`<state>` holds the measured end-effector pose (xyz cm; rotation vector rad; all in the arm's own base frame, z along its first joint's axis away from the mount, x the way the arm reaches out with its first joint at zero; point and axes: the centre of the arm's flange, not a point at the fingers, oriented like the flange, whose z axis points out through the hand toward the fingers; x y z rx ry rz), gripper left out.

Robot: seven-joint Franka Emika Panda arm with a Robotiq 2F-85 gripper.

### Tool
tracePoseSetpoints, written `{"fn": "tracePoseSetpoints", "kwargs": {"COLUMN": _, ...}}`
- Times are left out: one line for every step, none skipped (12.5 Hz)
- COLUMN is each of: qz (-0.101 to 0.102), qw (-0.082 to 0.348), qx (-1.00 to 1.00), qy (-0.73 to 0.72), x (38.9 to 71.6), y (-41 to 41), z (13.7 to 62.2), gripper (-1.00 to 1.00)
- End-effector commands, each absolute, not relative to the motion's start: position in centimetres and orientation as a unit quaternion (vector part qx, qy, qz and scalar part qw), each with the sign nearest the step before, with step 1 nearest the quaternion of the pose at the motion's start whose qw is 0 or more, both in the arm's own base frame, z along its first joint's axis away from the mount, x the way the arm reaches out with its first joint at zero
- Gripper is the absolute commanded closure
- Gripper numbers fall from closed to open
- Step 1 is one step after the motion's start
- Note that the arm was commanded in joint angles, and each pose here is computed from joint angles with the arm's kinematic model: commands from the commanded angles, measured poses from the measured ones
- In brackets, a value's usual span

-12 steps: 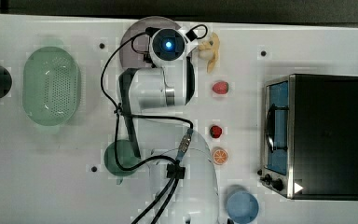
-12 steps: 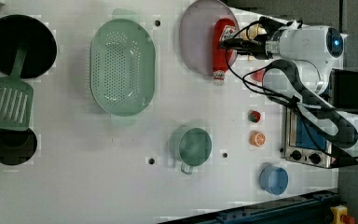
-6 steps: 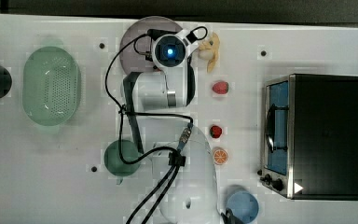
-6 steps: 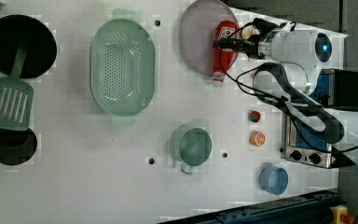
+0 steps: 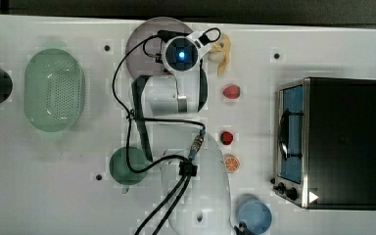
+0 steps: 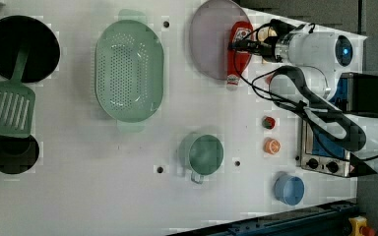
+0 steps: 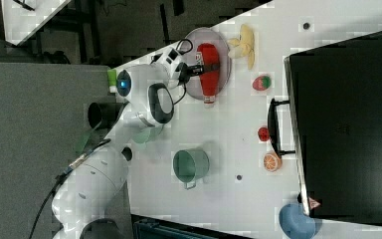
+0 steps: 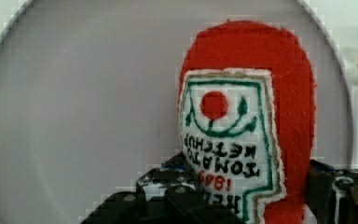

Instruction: Pick ketchup from plate and place it on table.

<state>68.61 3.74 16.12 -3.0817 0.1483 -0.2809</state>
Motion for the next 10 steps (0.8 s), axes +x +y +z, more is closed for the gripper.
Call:
{"fn": "tracePoseSetpoints", "kwargs": {"qz": -0.129, "qw": 0.012, "qx": -0.991, "qy": 0.035, "x": 69.7, "y": 3.2, "z": 25.7, "gripper": -0.23}}
{"fn": "tracePoseSetpoints", "kwargs": {"qz": -0.118, "qw": 0.007, "qx": -0.992, "qy": 0.036, "x": 69.1, "y": 3.0, "z": 27.8, "gripper": -0.23}}
{"fn": "tracePoseSetpoints", "kwargs": {"qz": -0.108, "qw": 0.003, "qx": -0.993, "qy": 0.037, "x": 68.3, "y": 2.8, "z": 29.9, "gripper": -0.23}}
{"fn": "tracePoseSetpoints", "kwargs": {"qz": -0.100, "qw": -0.001, "qx": -0.994, "qy": 0.038, "x": 67.3, "y": 2.6, "z": 31.8, "gripper": -0.23}}
{"fn": "tracePoseSetpoints", "kwargs": {"qz": -0.097, "qw": -0.004, "qx": -0.994, "qy": 0.042, "x": 66.4, "y": 2.5, "z": 33.8, "gripper": -0.23}}
{"fn": "tracePoseSetpoints", "kwargs": {"qz": -0.095, "qw": -0.007, "qx": -0.994, "qy": 0.047, "x": 65.3, "y": 2.3, "z": 35.6, "gripper": -0.23}}
{"fn": "tracePoseSetpoints", "kwargs": {"qz": -0.091, "qw": -0.010, "qx": -0.994, "qy": 0.052, "x": 64.2, "y": 2.1, "z": 36.9, "gripper": -0.23}}
{"fn": "tracePoseSetpoints", "kwargs": {"qz": -0.082, "qw": -0.014, "qx": -0.995, "qy": 0.057, "x": 62.9, "y": 1.8, "z": 37.9, "gripper": -0.23}}
{"fn": "tracePoseSetpoints", "kwargs": {"qz": -0.070, "qw": -0.017, "qx": -0.996, "qy": 0.061, "x": 61.5, "y": 1.4, "z": 38.5, "gripper": -0.23}}
{"fn": "tracePoseSetpoints", "kwargs": {"qz": -0.056, "qw": -0.021, "qx": -0.996, "qy": 0.065, "x": 60.0, "y": 0.9, "z": 38.7, "gripper": -0.23}}
